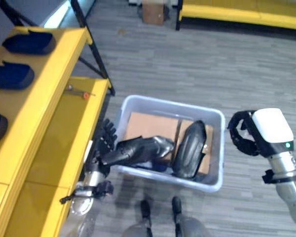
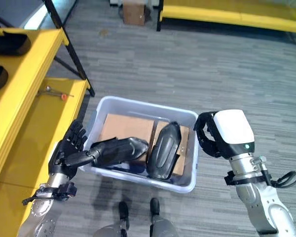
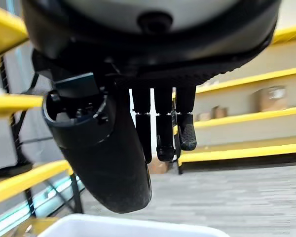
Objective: Move parts from the plastic box to the shelf.
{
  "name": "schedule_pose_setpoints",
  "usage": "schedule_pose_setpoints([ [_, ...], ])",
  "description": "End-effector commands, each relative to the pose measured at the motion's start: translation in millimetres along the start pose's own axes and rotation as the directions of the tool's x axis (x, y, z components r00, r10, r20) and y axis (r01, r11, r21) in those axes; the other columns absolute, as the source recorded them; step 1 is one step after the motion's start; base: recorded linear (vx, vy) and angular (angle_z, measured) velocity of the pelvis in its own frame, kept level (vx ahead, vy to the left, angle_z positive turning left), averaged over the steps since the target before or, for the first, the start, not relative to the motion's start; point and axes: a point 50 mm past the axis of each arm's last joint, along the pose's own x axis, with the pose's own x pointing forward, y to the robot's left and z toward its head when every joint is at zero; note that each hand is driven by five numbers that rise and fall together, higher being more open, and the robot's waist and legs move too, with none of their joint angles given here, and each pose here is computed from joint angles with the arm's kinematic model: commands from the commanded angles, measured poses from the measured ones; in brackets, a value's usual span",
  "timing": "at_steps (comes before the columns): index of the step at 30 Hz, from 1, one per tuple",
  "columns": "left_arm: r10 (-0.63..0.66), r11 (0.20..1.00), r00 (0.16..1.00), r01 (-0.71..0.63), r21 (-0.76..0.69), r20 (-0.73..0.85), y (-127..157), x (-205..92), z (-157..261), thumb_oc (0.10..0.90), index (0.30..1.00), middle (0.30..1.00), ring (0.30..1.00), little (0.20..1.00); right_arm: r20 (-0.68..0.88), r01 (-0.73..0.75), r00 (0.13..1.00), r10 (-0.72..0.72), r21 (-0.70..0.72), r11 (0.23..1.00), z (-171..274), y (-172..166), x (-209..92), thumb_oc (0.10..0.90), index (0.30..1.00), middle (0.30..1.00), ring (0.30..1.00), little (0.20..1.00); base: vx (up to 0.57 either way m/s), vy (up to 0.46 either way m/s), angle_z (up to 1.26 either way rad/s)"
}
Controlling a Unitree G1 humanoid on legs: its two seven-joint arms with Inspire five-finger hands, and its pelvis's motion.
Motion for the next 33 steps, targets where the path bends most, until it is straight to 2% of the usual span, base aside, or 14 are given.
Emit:
schedule_pose_setpoints([
  [1, -0.024, 1.000, 0.993, 0.021, 0.023, 0.112, 0, 5, 14, 0.900, 1.000, 1.000, 1.000, 1.000, 0.111, 0.179, 0.977, -0.180, 0.017, 0.984, 13, -33, 12, 0.400, 0.300, 0.300, 0.300, 0.300, 0.02, -0.035, -0.02],
  [10, -0.004, 1.000, 0.996, 0.004, 0.009, 0.084, 1, -2, 7, 0.900, 1.000, 1.000, 1.000, 1.000, 0.101, 0.186, 0.976, -0.193, 0.078, 0.980, 16, -29, 7, 0.400, 0.300, 0.300, 0.300, 0.300, 0.01, -0.019, -0.09],
  [11, -0.002, 1.000, 0.997, 0.002, 0.011, 0.082, 1, -2, 6, 0.900, 1.000, 1.000, 1.000, 1.000, 0.097, 0.188, 0.976, -0.196, 0.083, 0.979, 16, -28, 6, 0.412, 0.316, 0.316, 0.316, 0.316, 0.03, -0.002, -0.07],
  [12, 0.000, 1.000, 0.997, 0.000, 0.009, 0.080, 2, -3, 6, 0.900, 1.000, 1.000, 1.000, 1.000, 0.092, 0.184, 0.977, -0.192, 0.089, 0.979, 16, -27, 6, 0.602, 0.583, 0.583, 0.583, 0.583, 0.02, -0.001, -0.07],
  [13, 0.000, 1.000, 0.997, -0.001, 0.009, 0.077, 1, -3, 6, 0.900, 1.000, 1.000, 1.000, 1.000, 0.088, 0.180, 0.978, -0.189, 0.099, 0.979, 16, -27, 6, 0.900, 1.000, 1.000, 1.000, 1.000, 0.02, 0.002, -0.06],
  [17, 0.001, 1.000, 0.997, -0.001, 0.006, 0.074, 0, -5, 5, 0.900, 1.000, 1.000, 1.000, 1.000, 0.053, 0.168, 0.982, -0.179, 0.167, 0.971, 16, -19, 3, 0.900, 1.000, 1.000, 1.000, 1.000, 0.00, 0.000, 0.00],
  [23, 0.007, 1.000, 0.998, -0.008, 0.013, 0.068, 0, -5, 4, 0.900, 1.000, 1.000, 1.000, 1.000, -0.060, 0.163, 0.987, -0.152, 0.355, 0.920, 14, 1, 1, 0.900, 1.000, 1.000, 1.000, 1.000, -0.01, 0.004, 0.00],
  [33, -0.007, 1.000, 0.996, 0.004, 0.028, 0.093, -4, 4, 8, 0.900, 1.000, 1.000, 1.000, 1.000, -0.107, 0.135, 0.989, -0.098, 0.433, 0.891, 14, 22, 17, 0.900, 1.000, 1.000, 1.000, 1.000, -0.07, 0.026, 0.02],
])
